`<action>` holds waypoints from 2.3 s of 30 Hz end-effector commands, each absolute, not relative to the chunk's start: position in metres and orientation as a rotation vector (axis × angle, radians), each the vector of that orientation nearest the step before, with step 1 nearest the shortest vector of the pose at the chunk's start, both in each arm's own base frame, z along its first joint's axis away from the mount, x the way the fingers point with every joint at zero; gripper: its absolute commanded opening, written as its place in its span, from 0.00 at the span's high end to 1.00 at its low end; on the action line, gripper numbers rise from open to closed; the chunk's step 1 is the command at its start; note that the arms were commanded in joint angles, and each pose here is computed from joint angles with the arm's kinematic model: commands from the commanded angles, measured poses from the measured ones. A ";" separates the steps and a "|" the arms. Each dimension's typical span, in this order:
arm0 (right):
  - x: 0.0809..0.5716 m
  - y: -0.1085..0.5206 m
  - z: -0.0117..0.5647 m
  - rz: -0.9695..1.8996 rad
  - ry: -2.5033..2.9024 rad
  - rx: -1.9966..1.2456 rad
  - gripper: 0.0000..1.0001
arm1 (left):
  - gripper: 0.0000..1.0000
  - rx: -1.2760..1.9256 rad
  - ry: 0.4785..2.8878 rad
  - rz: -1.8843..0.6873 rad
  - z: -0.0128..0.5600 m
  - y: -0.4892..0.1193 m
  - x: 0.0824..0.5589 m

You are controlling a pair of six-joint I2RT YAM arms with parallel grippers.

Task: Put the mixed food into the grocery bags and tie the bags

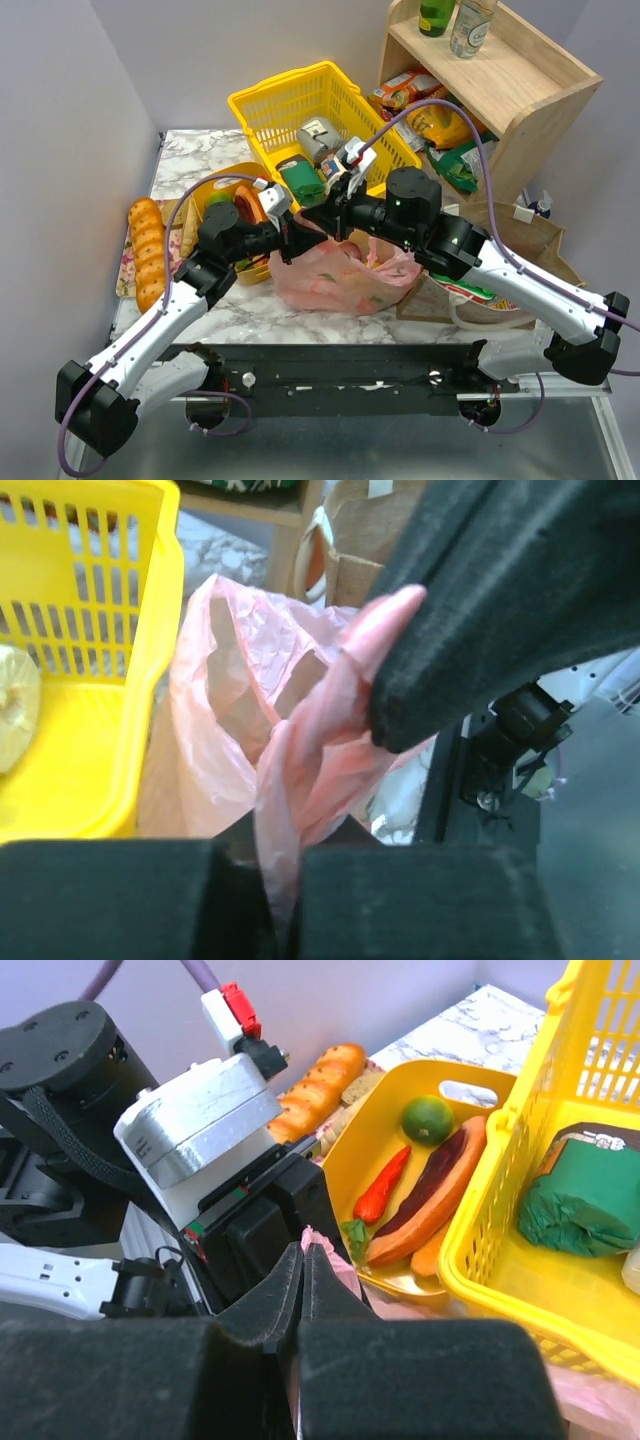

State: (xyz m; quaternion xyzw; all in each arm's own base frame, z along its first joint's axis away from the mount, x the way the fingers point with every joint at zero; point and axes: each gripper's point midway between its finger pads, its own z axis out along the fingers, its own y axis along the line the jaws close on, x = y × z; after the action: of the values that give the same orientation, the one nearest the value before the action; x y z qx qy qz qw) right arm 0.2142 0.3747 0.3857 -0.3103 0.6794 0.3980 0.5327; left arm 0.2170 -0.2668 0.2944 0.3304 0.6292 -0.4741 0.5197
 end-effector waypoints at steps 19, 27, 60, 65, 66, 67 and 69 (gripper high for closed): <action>0.217 0.213 0.236 0.419 2.219 -0.551 0.54 | 1.00 1.015 1.704 -1.004 0.224 -0.249 0.188; 0.203 0.233 0.213 0.514 2.304 -0.538 0.65 | 1.00 1.047 1.719 -1.015 0.218 -0.255 0.181; 0.220 0.211 0.122 -0.549 2.351 -0.647 0.15 | 1.00 1.062 1.684 -0.944 0.225 -0.252 0.174; 0.222 0.189 0.112 -0.716 2.317 -0.663 0.14 | 1.00 1.059 1.684 -0.940 0.226 -0.251 0.175; 0.222 0.185 0.110 -0.743 2.313 -0.651 0.14 | 1.00 1.060 1.685 -0.940 0.225 -0.251 0.174; 0.220 0.178 0.110 -0.786 2.308 -0.661 0.15 | 1.00 1.060 1.685 -0.940 0.225 -0.251 0.174; 0.222 0.171 0.113 -0.833 2.284 -0.648 0.25 | 1.00 1.058 1.681 -0.936 0.226 -0.251 0.175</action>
State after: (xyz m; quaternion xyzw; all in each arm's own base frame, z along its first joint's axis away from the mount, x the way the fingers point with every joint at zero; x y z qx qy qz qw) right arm 0.2171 0.1970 0.1079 -0.2586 0.8881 -0.2418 0.2931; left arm 0.1772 -0.2502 0.2193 0.4231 0.6925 -0.3796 0.4442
